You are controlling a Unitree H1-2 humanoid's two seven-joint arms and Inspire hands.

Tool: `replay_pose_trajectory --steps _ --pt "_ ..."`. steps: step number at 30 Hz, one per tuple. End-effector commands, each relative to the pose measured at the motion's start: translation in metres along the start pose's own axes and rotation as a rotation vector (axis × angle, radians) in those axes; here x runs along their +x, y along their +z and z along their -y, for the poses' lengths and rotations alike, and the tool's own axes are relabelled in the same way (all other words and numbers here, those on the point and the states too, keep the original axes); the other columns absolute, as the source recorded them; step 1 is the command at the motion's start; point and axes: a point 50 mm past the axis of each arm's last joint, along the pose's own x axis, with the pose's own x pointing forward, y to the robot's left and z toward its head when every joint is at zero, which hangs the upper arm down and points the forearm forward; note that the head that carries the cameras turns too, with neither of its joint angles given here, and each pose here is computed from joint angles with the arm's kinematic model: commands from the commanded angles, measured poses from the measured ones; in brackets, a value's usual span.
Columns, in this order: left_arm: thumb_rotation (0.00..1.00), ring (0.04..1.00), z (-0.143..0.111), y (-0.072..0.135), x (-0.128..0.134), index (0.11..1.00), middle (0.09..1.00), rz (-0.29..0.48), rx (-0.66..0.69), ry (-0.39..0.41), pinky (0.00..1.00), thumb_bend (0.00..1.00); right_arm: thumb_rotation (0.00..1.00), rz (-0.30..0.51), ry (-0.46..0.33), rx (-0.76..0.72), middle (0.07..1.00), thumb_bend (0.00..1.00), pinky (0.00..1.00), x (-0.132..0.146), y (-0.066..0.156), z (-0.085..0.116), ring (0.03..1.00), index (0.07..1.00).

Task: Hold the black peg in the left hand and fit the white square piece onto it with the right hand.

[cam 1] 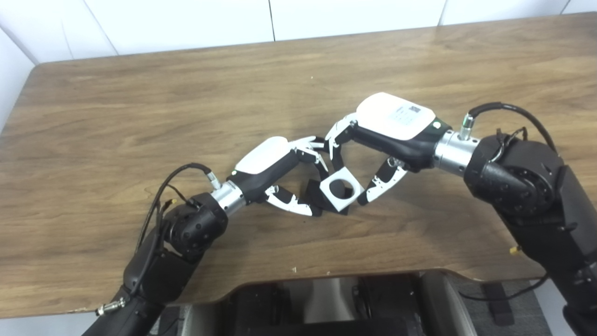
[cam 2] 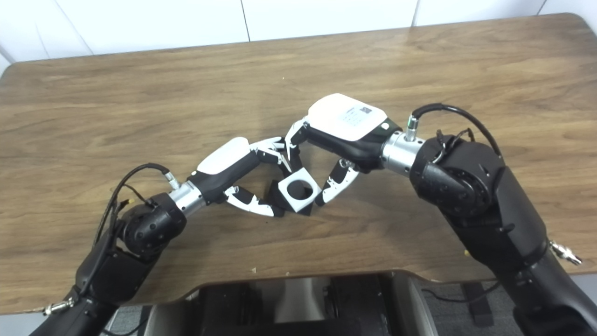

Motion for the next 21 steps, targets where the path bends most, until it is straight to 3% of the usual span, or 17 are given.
replay_pose_trajectory --steps 1,21 --pt "0.07 0.947 0.0359 -0.0263 -0.0167 0.493 0.872 -0.191 0.004 -0.182 0.89 0.52 0.14 0.024 -0.063 -0.041 0.726 0.52 0.64 -0.0007 0.0051 0.0165 0.739 0.48" --pt "0.07 0.948 0.037 -0.0241 -0.0172 0.493 0.869 -0.191 0.006 -0.187 0.89 0.52 0.14 -0.008 -0.089 0.04 0.744 0.52 0.64 0.0081 0.0118 0.0073 0.762 0.48"
